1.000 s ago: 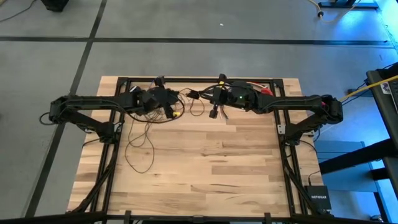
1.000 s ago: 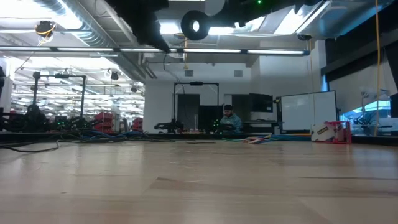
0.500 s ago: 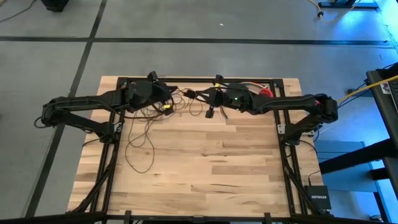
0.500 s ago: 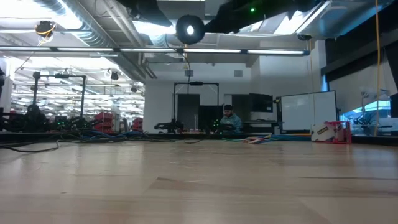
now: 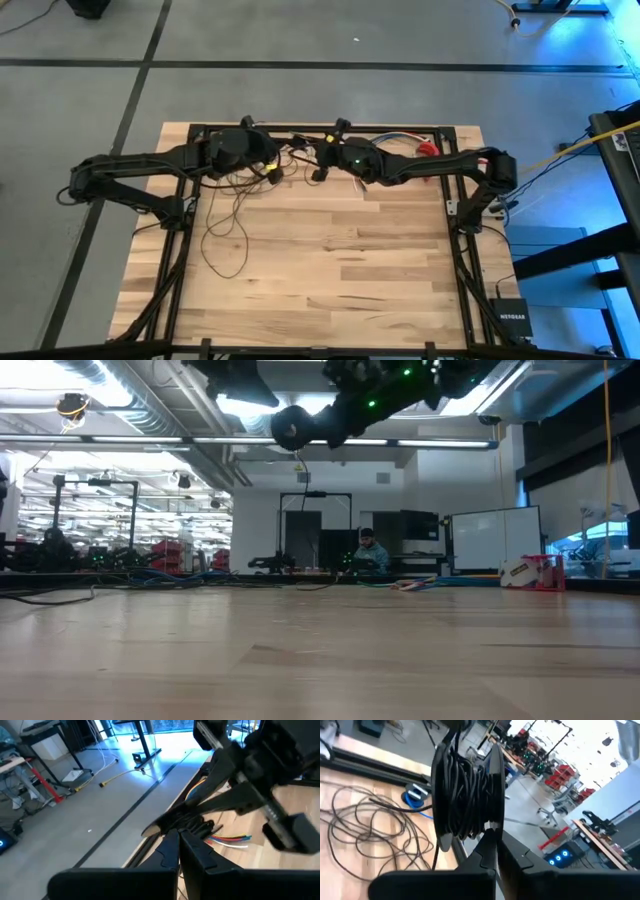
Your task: Coiling cords
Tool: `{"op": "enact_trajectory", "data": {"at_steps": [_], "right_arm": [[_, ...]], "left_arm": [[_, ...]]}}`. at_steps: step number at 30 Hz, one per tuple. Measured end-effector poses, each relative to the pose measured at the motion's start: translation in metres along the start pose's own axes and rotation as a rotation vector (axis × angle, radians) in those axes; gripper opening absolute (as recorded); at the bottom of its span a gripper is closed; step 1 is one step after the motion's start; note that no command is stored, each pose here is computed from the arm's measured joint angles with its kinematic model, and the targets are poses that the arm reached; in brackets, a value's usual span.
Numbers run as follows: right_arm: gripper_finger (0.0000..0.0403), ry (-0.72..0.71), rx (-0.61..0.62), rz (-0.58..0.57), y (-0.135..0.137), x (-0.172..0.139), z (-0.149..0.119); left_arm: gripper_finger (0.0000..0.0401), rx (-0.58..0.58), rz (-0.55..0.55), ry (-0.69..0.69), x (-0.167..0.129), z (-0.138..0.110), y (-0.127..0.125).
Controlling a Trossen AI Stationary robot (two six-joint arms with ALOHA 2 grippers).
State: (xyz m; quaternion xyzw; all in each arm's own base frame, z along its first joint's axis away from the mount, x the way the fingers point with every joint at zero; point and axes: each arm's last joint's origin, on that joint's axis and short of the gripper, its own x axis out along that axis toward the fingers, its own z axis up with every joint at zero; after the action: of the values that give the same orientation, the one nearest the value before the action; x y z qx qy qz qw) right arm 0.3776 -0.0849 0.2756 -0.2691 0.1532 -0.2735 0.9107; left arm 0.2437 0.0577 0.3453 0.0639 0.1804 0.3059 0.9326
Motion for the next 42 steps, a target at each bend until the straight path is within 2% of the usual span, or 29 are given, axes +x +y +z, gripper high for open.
{"op": "enact_trajectory", "data": {"at_steps": [11, 21, 25, 31, 34, 38, 42], "right_arm": [[0.0005, 0.036, 0.024, -0.048, 0.003, 0.010, 0.000], [0.0005, 0.039, 0.027, -0.043, 0.004, 0.010, -0.001], [0.0005, 0.029, 0.033, -0.038, 0.004, 0.010, 0.000], [0.0005, 0.024, 0.036, -0.037, 0.004, 0.010, 0.000], [0.0005, 0.024, 0.036, -0.037, 0.004, 0.010, 0.000], [0.0005, 0.029, 0.033, -0.035, 0.004, 0.010, 0.000], [0.0005, 0.030, 0.032, -0.035, 0.004, 0.010, 0.000]], "left_arm": [[0.0000, -0.071, -0.011, -0.030, 0.017, 0.001, -0.010], [0.0003, -0.024, -0.021, -0.013, 0.034, -0.005, -0.021], [0.0031, -0.005, -0.034, -0.047, 0.032, -0.001, -0.023], [0.0106, 0.026, -0.051, -0.060, 0.029, 0.000, -0.028], [0.0133, 0.086, -0.058, -0.068, 0.025, 0.001, -0.031], [0.0150, 0.193, -0.072, -0.086, 0.020, 0.004, -0.035], [0.0151, 0.278, -0.086, -0.121, 0.013, 0.011, -0.039]]}}
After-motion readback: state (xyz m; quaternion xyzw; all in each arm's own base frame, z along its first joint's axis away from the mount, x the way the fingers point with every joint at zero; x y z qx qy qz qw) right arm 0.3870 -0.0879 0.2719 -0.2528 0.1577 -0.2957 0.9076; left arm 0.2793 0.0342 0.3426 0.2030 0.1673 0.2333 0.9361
